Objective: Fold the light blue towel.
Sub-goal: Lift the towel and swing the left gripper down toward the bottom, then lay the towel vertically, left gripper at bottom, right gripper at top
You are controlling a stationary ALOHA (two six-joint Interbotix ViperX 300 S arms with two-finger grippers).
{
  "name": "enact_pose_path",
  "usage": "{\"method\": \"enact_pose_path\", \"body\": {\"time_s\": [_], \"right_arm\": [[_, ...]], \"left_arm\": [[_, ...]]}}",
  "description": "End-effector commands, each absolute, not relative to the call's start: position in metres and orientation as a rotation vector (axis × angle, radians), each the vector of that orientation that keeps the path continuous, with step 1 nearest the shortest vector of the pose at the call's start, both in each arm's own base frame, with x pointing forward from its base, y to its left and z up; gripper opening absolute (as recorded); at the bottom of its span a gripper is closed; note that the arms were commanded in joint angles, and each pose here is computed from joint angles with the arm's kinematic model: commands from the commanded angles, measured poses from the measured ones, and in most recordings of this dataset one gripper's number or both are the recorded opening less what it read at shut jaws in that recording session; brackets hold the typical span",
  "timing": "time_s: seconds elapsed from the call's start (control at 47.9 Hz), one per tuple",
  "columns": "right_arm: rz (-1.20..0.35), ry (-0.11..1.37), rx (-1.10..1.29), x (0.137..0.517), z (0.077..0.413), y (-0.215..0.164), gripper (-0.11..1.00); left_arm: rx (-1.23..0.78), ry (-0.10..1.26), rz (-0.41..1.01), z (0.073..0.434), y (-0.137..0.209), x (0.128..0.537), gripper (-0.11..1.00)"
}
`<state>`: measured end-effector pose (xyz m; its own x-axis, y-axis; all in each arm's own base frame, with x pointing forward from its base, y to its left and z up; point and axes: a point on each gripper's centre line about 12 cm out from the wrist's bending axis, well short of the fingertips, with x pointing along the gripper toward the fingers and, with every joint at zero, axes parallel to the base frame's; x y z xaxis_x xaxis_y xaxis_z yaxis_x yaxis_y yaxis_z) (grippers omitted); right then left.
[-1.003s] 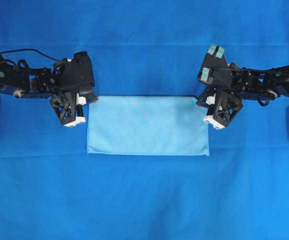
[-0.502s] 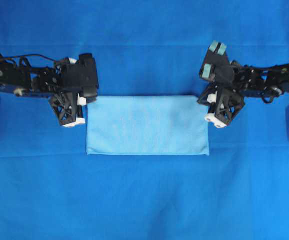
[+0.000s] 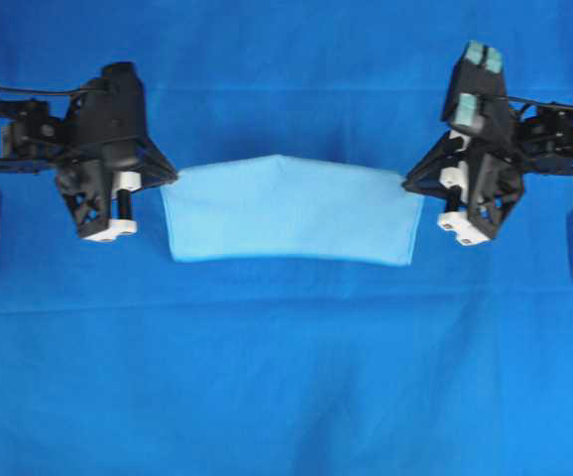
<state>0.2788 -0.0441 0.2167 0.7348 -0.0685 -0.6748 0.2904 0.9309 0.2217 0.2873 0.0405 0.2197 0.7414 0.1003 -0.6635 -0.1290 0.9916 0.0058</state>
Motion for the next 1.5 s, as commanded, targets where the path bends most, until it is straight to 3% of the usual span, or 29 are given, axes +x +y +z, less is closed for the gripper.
{"method": "enact_pose_path", "body": {"time_s": [0.0,0.146,0.376,0.606,1.108,1.484], "right_arm": [[-0.187,0.659,0.304,0.277,0.244,-0.043,0.02],[-0.176,0.614,0.287,0.269,0.262,-0.042,0.02],[-0.192,0.620,0.250,0.270,0.260,-0.047,0.02],[-0.309,0.594,0.220,0.284,0.257,-0.087,0.02],[-0.426,0.655,0.087,0.359,0.250,-0.171,0.02],[-0.427,0.634,0.054,0.390,0.254,-0.187,0.02]], "left_arm": [[-0.023,0.630,0.107,0.251,0.035,0.286,0.02],[-0.015,0.580,0.091,0.265,0.028,0.278,0.01],[-0.017,0.577,0.092,0.264,0.028,0.275,0.01],[-0.003,0.561,0.024,0.257,0.008,0.289,0.02],[0.063,0.468,-0.182,0.253,-0.066,0.362,0.01],[0.111,0.437,-0.207,0.251,-0.077,0.390,0.02]]}}
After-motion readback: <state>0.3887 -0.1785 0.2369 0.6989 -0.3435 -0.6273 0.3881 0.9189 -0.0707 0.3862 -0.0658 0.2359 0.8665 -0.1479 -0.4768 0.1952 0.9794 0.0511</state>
